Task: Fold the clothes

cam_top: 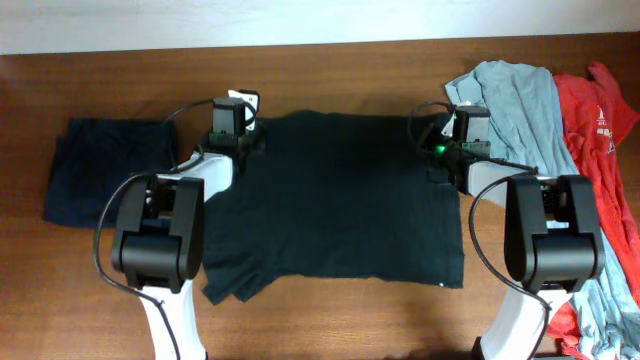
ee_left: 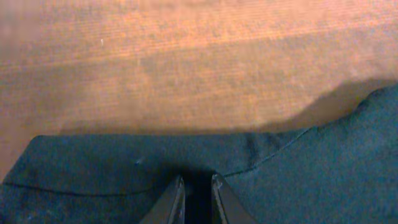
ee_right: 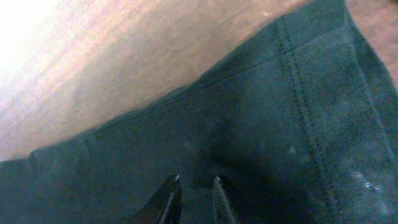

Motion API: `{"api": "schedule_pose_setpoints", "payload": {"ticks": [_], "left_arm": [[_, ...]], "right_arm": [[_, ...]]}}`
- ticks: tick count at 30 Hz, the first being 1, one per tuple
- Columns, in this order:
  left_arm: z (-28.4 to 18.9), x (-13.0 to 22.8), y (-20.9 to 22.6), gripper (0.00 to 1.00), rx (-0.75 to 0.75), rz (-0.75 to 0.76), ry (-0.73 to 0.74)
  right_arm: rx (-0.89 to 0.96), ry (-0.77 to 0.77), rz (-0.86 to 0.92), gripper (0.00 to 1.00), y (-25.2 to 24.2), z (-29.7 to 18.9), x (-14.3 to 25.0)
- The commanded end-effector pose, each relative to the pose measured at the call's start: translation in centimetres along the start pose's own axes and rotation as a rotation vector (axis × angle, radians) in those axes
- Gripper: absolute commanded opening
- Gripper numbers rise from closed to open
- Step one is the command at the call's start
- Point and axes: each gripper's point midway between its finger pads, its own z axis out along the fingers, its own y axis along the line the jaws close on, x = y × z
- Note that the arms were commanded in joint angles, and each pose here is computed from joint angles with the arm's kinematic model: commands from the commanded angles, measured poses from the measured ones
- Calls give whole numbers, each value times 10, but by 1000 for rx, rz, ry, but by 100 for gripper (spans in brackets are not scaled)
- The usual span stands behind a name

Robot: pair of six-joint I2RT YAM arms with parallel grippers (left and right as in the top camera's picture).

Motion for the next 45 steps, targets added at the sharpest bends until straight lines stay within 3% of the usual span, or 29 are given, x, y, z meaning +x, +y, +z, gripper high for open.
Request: {"api": "schedule_pose_setpoints", "payload": {"ticks": [1,3,6,7,9,13,15,16,18,22,27,33,40,45], "left_arm": [[13,-16,13,16,-37,-20,-25],[12,-46,18,16,-42,-26,-68],[-2,-90,30,16,-57,-34,-61],[-9,-100,34,20,-62,-38,-37],[-25,-114,41,39,-70,-42,25],[-62,-119,53,45,-83,-54,166],[-91,-108,61,45,-90,-69,294],[-104,-100,62,38,-91,-78,351],[-130,-83,65,34,-107,-153,461],[-173,-64,61,29,-122,-238,579],[-231,-70,57,25,-131,-254,583],[-314,-76,54,25,-158,-268,522],[-348,-13,54,26,-248,-361,655],[-334,75,13,27,-78,-476,764]], "right_arm": [[34,103,40,24,-20,19,35],[-68,117,-17,31,3,19,25],[-212,152,-64,63,35,4,8],[-228,151,-73,67,38,-4,2],[-237,135,-92,69,40,-24,-13],[-208,110,-117,72,37,-75,-38],[-182,93,-151,73,34,-116,-49],[-171,84,-153,74,34,-135,-53],[-150,69,-142,75,34,-169,-57],[-122,59,-104,76,38,-224,-51],[-91,120,-62,81,42,-261,-22],[-60,236,-42,85,35,-270,10],[57,277,-51,90,13,-273,21],[131,307,-41,93,0,-276,29]]}}
